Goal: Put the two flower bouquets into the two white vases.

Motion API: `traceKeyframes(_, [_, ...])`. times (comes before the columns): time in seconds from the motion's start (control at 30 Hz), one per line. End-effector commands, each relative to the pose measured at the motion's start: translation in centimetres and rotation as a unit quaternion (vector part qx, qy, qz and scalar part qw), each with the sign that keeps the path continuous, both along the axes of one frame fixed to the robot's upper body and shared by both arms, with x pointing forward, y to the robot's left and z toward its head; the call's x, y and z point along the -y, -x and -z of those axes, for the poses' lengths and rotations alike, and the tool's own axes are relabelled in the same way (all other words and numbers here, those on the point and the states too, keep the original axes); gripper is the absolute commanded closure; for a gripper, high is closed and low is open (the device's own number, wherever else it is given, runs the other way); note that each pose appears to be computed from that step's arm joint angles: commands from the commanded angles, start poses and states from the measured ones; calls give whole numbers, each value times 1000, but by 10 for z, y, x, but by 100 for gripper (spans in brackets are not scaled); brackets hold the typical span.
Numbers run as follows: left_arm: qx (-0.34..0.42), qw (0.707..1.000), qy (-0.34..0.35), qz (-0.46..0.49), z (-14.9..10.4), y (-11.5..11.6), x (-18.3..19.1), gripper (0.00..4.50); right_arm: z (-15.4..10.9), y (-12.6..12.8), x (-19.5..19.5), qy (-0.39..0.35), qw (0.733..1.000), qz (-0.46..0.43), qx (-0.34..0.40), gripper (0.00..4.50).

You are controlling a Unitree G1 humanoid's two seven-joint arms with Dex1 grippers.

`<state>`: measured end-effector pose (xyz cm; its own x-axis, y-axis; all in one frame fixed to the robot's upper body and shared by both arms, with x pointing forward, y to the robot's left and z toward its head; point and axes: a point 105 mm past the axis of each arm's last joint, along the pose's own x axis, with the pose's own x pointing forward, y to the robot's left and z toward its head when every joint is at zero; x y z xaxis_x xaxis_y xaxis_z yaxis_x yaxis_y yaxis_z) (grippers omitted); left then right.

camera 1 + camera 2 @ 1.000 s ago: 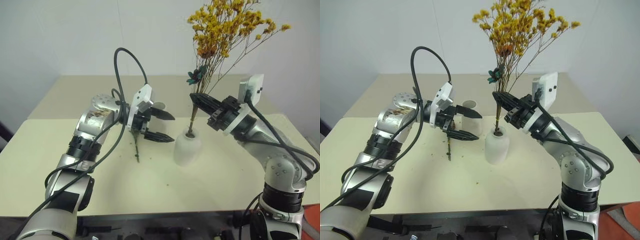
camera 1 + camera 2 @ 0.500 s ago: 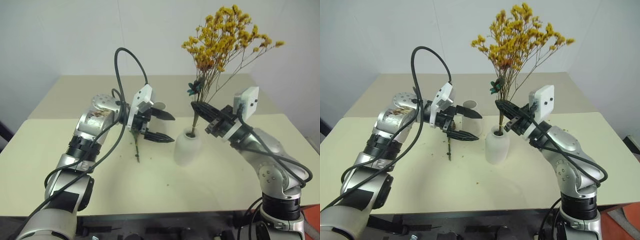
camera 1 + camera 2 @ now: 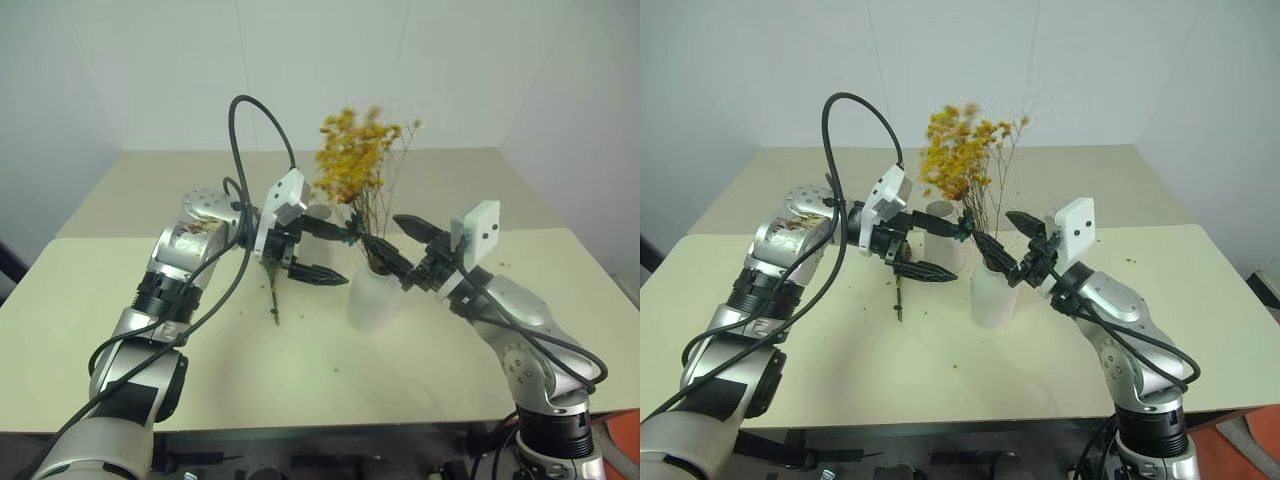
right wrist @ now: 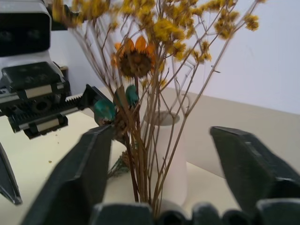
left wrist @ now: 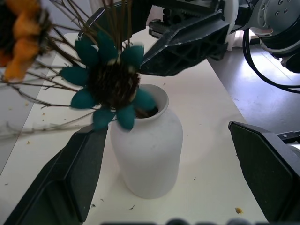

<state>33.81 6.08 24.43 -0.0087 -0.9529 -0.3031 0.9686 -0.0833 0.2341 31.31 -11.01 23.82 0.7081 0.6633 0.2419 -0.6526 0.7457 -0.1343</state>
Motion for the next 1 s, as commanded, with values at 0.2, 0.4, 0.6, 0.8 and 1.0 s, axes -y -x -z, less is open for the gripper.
traceKeyframes(0.2, [20, 1000, 4, 9, -9, 3, 1, 0, -6, 20, 16, 23, 999, -14, 25, 4])
traceKeyframes(0.4, [22, 1000, 6, 7, -8, 3, 1, 0, 3, 30, 43, 46, 999, -6, 12, 4])
traceKeyframes(0.6, [33, 999, 1, -11, -7, 4, -15, 0, 11, 36, 83, 101, 995, -7, -15, 4])
traceKeyframes(0.8, [34, 996, 6, -82, -6, 3, -45, 0, 8, 1, 120, 161, 986, 2, -31, 4])
traceKeyframes(1.0, [30, 979, 9, -201, -6, 2, -89, 0, -7, -30, 121, 191, 981, -22, -29, 4])
